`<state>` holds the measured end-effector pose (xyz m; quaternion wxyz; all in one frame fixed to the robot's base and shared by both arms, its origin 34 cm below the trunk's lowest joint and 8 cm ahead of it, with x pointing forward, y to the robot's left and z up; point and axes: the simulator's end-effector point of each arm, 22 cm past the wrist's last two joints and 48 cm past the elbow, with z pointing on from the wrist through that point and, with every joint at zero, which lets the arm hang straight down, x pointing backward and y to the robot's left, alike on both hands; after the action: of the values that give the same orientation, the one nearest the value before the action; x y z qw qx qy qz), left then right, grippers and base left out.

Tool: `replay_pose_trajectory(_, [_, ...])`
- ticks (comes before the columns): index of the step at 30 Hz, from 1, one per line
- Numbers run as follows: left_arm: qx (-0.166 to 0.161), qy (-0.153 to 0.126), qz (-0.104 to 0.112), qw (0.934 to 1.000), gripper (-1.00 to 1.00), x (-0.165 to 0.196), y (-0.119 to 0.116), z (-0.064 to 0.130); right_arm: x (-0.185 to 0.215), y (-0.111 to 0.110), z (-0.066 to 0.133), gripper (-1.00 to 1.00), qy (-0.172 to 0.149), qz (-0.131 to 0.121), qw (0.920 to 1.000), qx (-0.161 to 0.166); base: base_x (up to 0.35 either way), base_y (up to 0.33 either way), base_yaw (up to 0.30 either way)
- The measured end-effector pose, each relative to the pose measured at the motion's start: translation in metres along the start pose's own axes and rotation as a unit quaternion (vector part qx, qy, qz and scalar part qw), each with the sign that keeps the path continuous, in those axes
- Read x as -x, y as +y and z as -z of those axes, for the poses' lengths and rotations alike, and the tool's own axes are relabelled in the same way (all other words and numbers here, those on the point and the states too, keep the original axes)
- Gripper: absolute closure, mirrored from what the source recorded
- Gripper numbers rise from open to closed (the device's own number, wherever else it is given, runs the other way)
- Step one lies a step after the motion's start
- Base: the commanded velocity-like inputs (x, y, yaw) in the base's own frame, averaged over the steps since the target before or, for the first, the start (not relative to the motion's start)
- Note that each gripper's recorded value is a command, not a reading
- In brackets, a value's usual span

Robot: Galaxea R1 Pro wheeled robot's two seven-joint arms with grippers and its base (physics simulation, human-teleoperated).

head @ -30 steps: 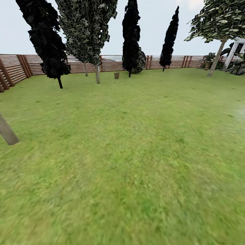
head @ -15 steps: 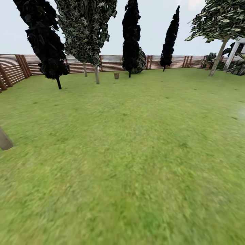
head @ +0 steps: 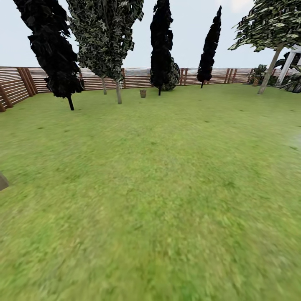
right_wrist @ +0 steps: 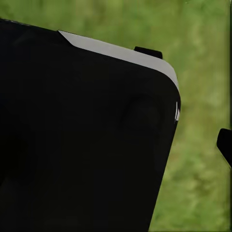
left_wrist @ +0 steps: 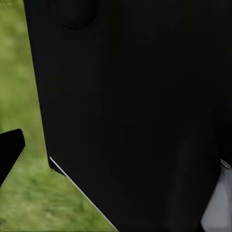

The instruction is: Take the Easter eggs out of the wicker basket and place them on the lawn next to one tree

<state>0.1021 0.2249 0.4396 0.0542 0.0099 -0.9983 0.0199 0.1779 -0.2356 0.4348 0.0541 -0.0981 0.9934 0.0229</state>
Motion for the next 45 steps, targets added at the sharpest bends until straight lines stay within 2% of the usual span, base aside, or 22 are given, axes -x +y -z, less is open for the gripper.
replay_pose_trajectory(45, [0.000, 0.000, 0.000, 1.0000, -1.00, 0.0000, 0.0000, 0.0000, -0.0003, 0.0000, 0.0000, -1.00, 0.001, 0.000, 1.0000, 0.000, 0.328, 0.000, 0.000])
